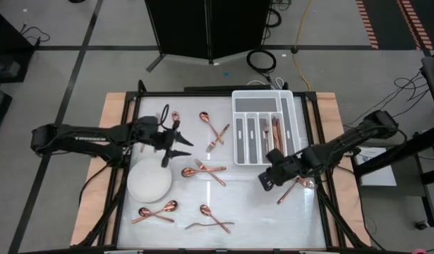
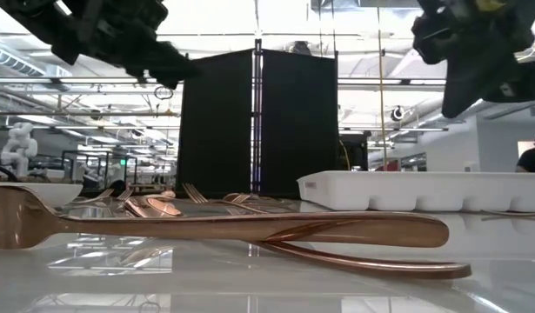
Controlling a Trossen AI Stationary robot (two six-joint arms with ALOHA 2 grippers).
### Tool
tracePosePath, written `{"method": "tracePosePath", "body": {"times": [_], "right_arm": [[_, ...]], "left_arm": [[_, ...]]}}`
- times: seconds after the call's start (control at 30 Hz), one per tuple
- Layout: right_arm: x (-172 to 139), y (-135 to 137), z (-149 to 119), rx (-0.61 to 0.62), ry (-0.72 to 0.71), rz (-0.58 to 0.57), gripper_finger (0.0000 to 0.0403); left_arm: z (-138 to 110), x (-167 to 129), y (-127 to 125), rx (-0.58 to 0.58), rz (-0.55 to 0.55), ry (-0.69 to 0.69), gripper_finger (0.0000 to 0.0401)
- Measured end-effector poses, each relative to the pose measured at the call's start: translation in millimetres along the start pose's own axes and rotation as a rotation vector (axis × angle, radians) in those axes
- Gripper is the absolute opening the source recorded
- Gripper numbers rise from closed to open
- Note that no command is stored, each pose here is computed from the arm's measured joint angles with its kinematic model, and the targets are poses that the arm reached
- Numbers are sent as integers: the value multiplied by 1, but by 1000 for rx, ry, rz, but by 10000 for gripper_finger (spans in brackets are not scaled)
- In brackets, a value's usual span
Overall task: Sort silverware
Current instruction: Put the bronze fork into the silverware tray
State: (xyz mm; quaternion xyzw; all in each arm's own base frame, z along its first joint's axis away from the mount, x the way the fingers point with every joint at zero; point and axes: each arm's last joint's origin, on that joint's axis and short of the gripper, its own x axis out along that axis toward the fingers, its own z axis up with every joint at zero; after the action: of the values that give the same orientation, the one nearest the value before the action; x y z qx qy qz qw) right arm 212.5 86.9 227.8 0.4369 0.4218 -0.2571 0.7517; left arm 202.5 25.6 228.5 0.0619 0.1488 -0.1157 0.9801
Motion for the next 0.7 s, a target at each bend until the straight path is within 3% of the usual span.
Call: {"method": "tracePosePath", "body": {"times": [0.17, 0.43, 0.7], "right_arm": [[12, 8, -6, -43, 49, 20, 0], [27, -10, -29, -66, 402, -219, 0], [25, -12, -29, -104, 420, -223, 0]], "left_arm": [[-2, -17, 1, 39, 43, 6, 171], [-18, -38, 6, 82, 179, -122, 171], [-16, -39, 8, 94, 196, -158, 171]]}}
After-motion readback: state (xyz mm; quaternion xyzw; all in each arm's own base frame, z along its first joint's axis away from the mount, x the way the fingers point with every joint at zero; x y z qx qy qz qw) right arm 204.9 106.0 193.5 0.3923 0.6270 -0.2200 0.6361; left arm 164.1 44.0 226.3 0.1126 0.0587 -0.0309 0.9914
